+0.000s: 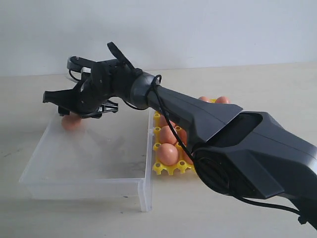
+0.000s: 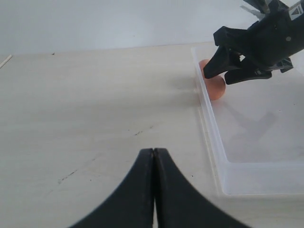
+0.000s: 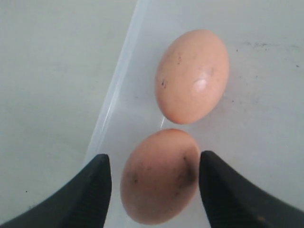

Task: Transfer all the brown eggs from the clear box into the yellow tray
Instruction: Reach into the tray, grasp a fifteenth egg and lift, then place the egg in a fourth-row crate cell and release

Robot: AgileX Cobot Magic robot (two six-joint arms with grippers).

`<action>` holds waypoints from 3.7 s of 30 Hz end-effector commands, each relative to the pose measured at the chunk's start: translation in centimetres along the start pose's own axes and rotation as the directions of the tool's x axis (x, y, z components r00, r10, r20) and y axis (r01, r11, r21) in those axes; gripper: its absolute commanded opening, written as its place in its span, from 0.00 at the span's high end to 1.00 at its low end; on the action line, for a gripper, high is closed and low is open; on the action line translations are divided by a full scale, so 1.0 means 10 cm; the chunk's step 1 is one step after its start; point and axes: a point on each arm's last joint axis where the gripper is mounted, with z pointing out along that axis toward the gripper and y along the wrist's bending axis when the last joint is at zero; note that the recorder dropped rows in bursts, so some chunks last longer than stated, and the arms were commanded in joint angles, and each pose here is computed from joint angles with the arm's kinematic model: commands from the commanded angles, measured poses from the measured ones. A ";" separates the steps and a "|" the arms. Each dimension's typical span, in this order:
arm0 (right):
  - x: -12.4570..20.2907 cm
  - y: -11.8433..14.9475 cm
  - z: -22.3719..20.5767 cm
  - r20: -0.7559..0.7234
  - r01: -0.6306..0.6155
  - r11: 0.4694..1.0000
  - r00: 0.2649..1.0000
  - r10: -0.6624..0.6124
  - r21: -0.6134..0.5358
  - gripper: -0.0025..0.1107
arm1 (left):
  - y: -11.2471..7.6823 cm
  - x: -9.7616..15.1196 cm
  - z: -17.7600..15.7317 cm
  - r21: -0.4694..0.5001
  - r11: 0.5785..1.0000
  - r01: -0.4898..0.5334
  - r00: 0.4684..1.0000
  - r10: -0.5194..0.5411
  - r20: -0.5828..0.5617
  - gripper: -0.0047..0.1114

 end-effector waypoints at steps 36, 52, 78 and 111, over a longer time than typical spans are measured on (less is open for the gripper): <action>-0.30 0.28 -0.78 -0.095 0.463 0.884 0.885 -0.456 0.063 0.98 | 0.00 -0.02 -0.01 0.006 1.000 0.002 1.000 -0.002 0.015 0.96; -0.14 0.15 -1.17 -0.238 0.478 0.877 0.859 -0.452 0.060 0.98 | 0.00 -0.02 -0.01 0.006 1.000 0.002 1.000 -0.002 0.015 0.96; 1.61 -1.67 -2.63 0.324 0.428 0.840 0.785 -0.528 0.333 0.98 | 0.00 -0.02 -0.01 0.006 1.000 0.002 1.000 -0.002 0.015 0.96; 1.50 -1.69 -2.81 0.277 0.409 0.831 0.806 -0.522 0.377 0.46 | 0.00 -0.02 -0.01 0.006 1.000 0.002 1.000 -0.002 0.015 0.96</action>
